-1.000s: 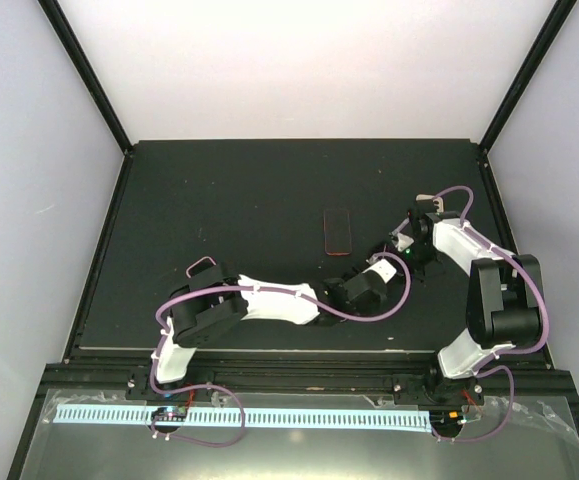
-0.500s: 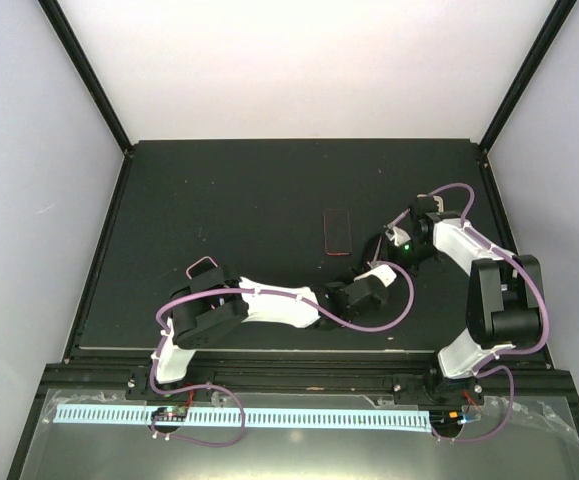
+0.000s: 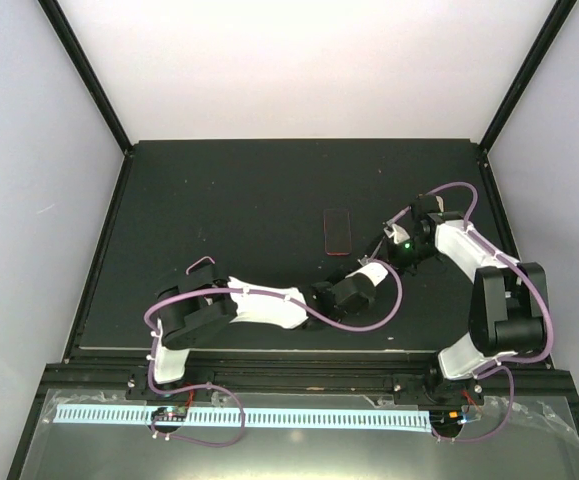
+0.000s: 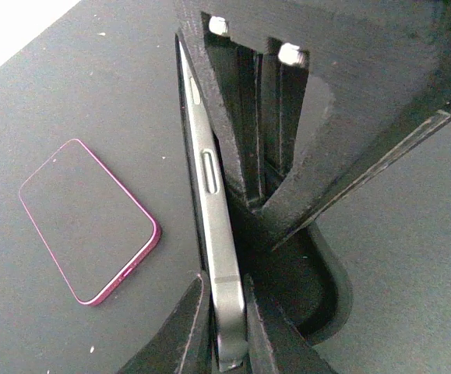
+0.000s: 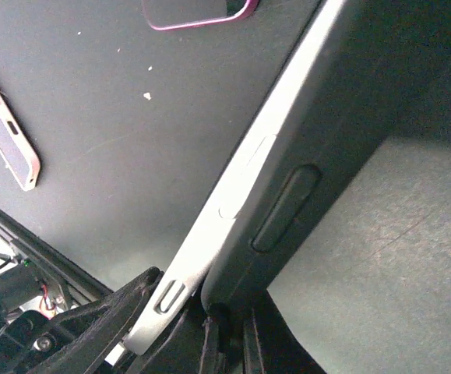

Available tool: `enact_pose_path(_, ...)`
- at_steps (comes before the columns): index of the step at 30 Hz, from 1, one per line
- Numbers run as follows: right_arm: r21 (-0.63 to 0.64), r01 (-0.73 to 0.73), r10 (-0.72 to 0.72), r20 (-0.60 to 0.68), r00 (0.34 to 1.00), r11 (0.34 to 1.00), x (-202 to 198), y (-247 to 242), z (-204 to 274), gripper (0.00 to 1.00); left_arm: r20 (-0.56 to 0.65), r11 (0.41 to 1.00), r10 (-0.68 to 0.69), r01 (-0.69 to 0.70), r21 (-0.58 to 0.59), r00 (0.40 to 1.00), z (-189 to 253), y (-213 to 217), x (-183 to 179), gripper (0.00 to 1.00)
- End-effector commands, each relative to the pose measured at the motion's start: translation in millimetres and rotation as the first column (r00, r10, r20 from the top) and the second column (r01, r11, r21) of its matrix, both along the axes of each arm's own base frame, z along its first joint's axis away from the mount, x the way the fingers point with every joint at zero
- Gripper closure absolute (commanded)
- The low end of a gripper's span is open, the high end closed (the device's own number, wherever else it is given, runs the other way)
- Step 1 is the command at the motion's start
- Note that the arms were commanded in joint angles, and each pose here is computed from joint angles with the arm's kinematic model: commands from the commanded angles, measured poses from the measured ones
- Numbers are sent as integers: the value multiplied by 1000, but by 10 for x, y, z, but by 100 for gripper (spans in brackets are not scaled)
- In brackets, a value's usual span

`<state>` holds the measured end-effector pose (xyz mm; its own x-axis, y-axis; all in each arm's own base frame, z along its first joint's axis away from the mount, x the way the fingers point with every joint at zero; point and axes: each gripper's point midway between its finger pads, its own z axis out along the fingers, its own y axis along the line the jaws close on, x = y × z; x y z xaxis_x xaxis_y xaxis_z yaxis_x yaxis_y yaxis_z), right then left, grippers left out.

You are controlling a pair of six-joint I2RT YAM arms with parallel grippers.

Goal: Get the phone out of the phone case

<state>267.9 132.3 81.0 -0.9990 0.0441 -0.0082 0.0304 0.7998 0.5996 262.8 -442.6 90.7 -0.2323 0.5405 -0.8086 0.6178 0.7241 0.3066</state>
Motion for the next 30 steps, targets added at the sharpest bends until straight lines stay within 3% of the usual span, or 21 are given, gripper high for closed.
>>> enact_pose_path(1, -130, -11, 17, 46, 999, 991, -8, -220, 55, 99, 26, 995, 93, -94, 33, 995, 92, 395, 176, 98)
enact_pose_path(7, -302, 22, 12, 111, 994, 953, 142, -494, 23, 99, -24, 990, 99, -101, -99, 995, 353, 422, 98, 99)
enact_pose_path(23, -466, 117, -18, 210, 977, 877, 251, -827, 121, 99, -111, 901, 164, -195, -389, 980, 1050, 770, -34, 98)
enact_pose_path(27, -465, 134, -10, 260, 966, 875, 296, -837, 269, 99, -73, 900, 203, -216, -378, 976, 1176, 897, 11, 98)
enact_pose_path(30, -459, 128, 39, 337, 941, 879, 359, -826, 362, 99, 13, 929, 261, -248, -274, 965, 1197, 1059, 119, 98)
